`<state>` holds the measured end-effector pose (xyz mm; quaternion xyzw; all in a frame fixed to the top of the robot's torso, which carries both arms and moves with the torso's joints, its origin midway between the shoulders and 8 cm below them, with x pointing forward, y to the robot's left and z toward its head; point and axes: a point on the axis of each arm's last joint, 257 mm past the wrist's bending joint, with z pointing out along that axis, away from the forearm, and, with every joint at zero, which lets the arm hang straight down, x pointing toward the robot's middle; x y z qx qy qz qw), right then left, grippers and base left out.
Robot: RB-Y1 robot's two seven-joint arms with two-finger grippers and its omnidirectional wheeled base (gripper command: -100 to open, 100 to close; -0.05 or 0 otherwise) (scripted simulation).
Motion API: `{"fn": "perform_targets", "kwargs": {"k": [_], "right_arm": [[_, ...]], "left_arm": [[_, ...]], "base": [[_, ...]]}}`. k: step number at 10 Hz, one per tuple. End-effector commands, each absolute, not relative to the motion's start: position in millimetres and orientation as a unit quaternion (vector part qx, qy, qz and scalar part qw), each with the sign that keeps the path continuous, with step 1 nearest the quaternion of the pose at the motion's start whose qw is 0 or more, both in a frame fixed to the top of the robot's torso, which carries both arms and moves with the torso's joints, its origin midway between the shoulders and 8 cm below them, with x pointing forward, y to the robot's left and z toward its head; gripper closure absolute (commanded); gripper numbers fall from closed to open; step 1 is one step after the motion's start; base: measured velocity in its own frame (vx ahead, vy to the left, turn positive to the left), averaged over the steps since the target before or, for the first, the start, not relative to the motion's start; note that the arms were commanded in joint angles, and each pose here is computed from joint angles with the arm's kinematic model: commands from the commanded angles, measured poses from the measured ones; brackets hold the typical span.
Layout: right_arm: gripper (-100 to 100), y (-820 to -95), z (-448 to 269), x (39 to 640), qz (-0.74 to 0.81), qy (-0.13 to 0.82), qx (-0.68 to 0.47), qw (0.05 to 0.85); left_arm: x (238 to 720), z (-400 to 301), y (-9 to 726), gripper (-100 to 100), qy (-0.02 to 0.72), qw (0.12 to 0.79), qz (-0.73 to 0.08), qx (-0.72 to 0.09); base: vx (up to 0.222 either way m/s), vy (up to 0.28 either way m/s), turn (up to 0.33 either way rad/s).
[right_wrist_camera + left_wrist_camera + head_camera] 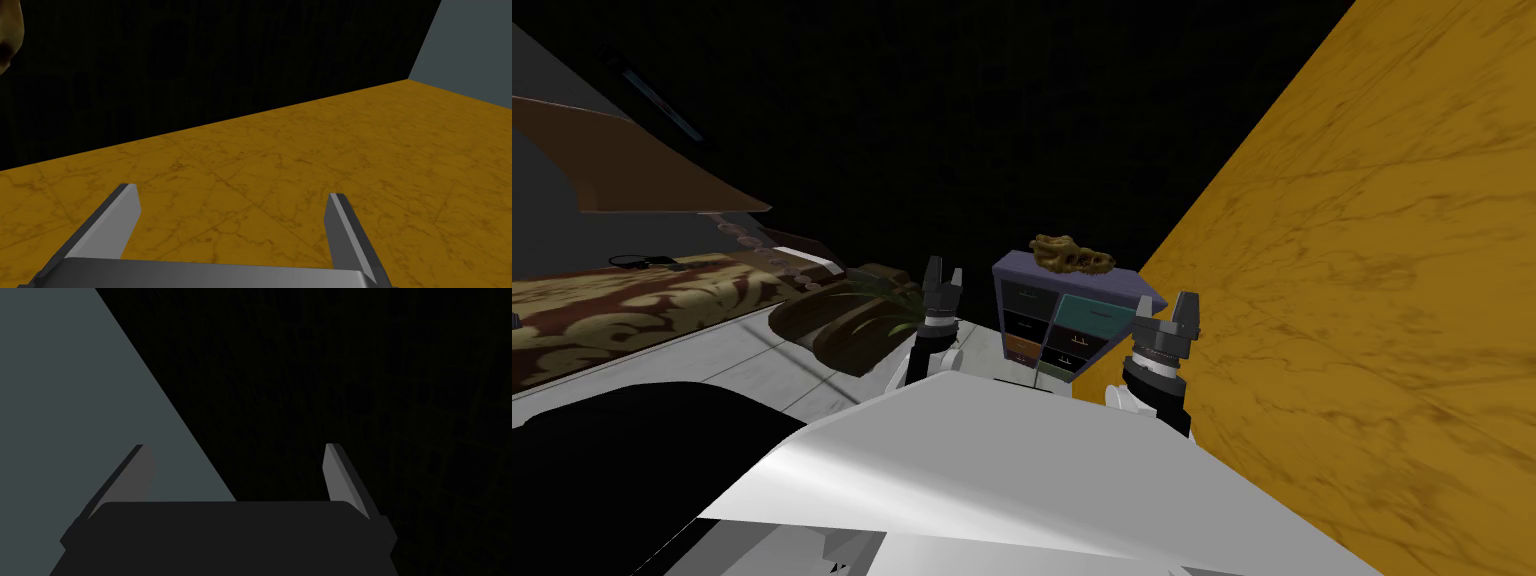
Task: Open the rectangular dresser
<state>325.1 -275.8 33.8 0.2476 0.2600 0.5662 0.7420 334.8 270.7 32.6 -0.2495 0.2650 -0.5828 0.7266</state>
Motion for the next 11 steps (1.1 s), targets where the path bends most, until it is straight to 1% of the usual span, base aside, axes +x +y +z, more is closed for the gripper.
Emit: {"fn": "perform_targets", "kwargs": {"k": [1, 9, 10, 11], "right_arm": [[0, -275.8, 33.8, 325.1, 0.566, 0.26, 0.248, 0.742], [0, -275.8, 33.9, 325.1, 0.566, 0.26, 0.247, 0.742], [-100, -272.3, 31.5, 327.3, 0.559, 0.279, 0.232, 0.745], [-100, -270.3, 29.2, 329.3, 0.551, 0.294, 0.22, 0.749]], "left_arm": [[334.8, 32.6, 270.7, 0, 0.265, 0.727, -0.583, -0.249], [334.7, 32.7, 270.7, 0, 0.265, 0.727, -0.583, -0.249], [334.7, 32.7, 270.7, 0, 0.265, 0.727, -0.583, -0.249], [334.8, 32.5, 270.7, 0, 0.265, 0.727, -0.583, -0.25]], "base": [[0.0, 0.0, 0.0], [0.0, 0.0, 0.0], [0.007, 0.019, -0.003], [0.003, 0.047, -0.008]]}}
